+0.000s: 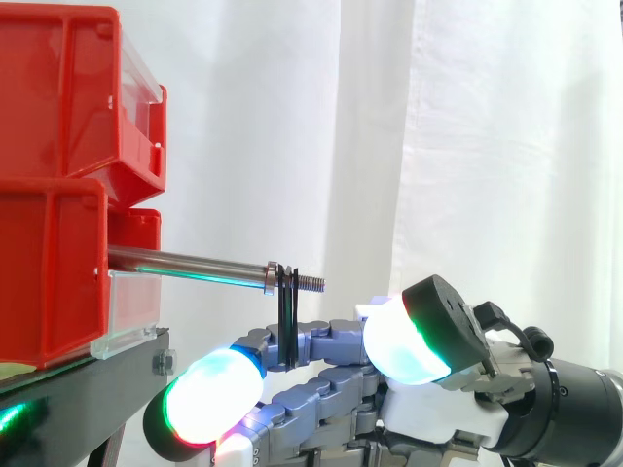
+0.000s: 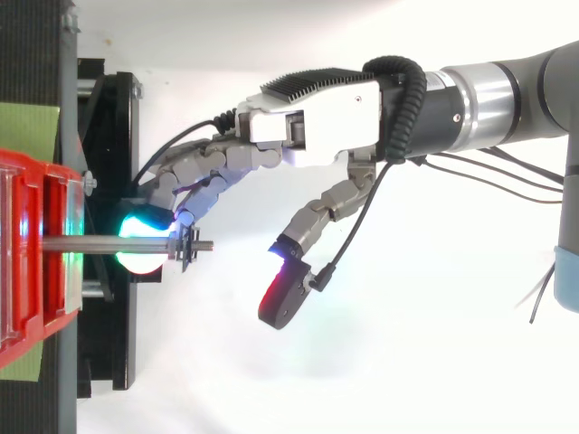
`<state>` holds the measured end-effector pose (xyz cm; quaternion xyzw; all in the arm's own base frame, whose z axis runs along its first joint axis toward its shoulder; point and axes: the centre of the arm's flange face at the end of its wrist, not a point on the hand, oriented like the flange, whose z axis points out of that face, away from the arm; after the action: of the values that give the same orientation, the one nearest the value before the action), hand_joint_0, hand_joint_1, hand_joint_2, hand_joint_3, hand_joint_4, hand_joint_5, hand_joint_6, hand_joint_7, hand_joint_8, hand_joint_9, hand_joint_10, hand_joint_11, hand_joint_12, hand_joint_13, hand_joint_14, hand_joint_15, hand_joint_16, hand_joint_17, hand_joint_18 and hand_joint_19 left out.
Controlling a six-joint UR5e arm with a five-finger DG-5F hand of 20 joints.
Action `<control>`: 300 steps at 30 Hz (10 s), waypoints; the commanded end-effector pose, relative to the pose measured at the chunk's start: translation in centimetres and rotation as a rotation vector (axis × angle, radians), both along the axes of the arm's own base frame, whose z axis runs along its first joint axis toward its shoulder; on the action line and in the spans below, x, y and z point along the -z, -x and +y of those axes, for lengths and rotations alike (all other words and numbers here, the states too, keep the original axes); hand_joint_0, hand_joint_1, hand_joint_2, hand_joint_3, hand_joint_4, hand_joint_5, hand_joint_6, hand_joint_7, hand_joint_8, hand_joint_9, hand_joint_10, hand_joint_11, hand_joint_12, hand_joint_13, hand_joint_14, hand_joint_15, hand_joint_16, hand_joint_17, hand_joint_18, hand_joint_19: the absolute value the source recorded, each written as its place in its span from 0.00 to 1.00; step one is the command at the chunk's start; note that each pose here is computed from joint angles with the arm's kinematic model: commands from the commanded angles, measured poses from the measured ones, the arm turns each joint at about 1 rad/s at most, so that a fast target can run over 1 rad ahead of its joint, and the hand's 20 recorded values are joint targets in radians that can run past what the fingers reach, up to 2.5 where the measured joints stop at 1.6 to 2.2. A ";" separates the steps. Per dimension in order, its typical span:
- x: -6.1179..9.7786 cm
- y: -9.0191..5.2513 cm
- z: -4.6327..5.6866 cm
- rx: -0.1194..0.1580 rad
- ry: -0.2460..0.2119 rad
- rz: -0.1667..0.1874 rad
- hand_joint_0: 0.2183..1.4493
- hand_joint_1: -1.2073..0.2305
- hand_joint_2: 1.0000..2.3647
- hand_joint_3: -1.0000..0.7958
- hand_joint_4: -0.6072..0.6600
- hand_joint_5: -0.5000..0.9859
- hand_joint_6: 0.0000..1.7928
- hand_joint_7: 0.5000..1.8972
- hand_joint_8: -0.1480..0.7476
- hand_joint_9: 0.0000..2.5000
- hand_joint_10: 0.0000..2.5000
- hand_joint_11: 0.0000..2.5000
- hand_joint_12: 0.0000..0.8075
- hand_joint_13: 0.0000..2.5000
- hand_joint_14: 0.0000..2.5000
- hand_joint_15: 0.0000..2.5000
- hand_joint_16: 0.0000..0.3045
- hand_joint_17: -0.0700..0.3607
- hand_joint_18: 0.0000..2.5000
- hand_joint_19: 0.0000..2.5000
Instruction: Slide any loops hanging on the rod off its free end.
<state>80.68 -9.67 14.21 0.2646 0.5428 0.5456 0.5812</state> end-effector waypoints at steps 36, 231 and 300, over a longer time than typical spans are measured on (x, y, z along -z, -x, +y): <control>-0.9 -0.1 -1.8 -0.028 0.031 -0.025 0.29 0.38 0.01 0.39 0.62 0.21 0.41 0.62 0.45 0.22 0.00 0.03 0.35 0.17 0.00 0.00 0.11 0.34 0.11 0.00; -11.4 12.8 -5.1 0.041 -0.025 0.596 0.26 0.41 0.00 0.28 0.63 0.23 0.42 0.58 0.46 0.27 0.00 0.06 0.36 0.21 0.00 0.00 0.14 0.39 0.18 0.00; -11.5 12.8 -5.0 0.038 -0.030 0.594 0.30 0.34 0.01 0.34 0.60 0.22 0.43 0.60 0.46 0.27 0.00 0.07 0.35 0.21 0.00 0.00 0.14 0.38 0.18 0.01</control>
<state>67.90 -14.68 25.68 0.4318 0.6760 0.4411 0.4026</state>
